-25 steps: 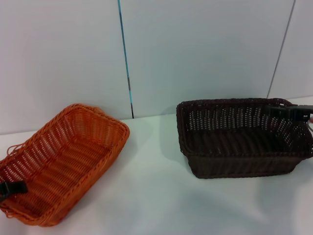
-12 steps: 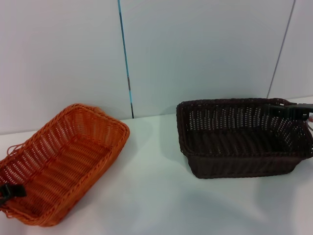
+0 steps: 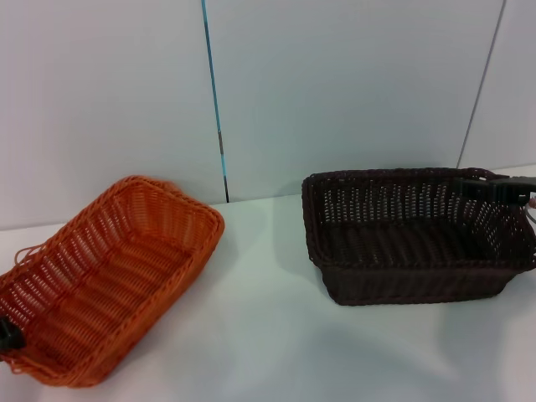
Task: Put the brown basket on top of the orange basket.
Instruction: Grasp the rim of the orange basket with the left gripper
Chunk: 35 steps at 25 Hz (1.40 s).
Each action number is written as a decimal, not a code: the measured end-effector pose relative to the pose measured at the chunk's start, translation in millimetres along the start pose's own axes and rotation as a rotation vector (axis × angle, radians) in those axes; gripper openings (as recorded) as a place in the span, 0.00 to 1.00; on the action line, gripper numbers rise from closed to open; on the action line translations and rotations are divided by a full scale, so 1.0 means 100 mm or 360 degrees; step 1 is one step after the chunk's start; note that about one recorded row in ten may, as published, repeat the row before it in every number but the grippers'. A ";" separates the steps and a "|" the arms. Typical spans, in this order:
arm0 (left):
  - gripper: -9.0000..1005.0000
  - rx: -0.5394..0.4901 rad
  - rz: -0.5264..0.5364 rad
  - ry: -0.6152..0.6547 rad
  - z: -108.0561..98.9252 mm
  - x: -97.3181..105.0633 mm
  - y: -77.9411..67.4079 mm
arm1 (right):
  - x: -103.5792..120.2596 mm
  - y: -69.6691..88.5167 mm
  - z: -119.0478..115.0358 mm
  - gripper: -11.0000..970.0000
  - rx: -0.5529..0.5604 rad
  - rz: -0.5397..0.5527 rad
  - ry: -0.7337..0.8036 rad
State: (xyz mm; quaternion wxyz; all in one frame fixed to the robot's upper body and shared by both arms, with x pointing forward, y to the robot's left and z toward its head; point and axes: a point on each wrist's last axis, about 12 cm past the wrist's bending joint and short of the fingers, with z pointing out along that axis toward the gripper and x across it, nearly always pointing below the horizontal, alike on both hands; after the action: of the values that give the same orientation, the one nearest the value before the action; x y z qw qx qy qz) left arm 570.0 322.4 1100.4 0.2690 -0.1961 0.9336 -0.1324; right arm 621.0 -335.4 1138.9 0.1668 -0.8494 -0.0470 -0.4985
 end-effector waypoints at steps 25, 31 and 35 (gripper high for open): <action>0.21 -0.0020 -0.0010 0.0035 -0.04 -0.03 0.08 | 0.00 -0.01 0.02 0.87 -0.0008 -0.0012 0.0007; 0.21 -0.0018 -0.0017 0.0038 -0.06 -0.05 0.09 | -0.01 0.00 0.02 0.87 -0.0015 -0.0009 0.0003; 0.20 -0.0010 -0.0009 0.0042 -0.08 -0.09 0.07 | -0.01 0.00 0.02 0.87 -0.0016 -0.0007 0.0002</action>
State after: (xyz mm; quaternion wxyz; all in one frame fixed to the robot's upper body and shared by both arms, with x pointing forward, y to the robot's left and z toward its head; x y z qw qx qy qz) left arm 570.6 334.2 1108.5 0.2558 -0.1979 0.9369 -0.1329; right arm 622.3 -334.5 1136.7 0.1615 -0.8498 -0.0465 -0.4996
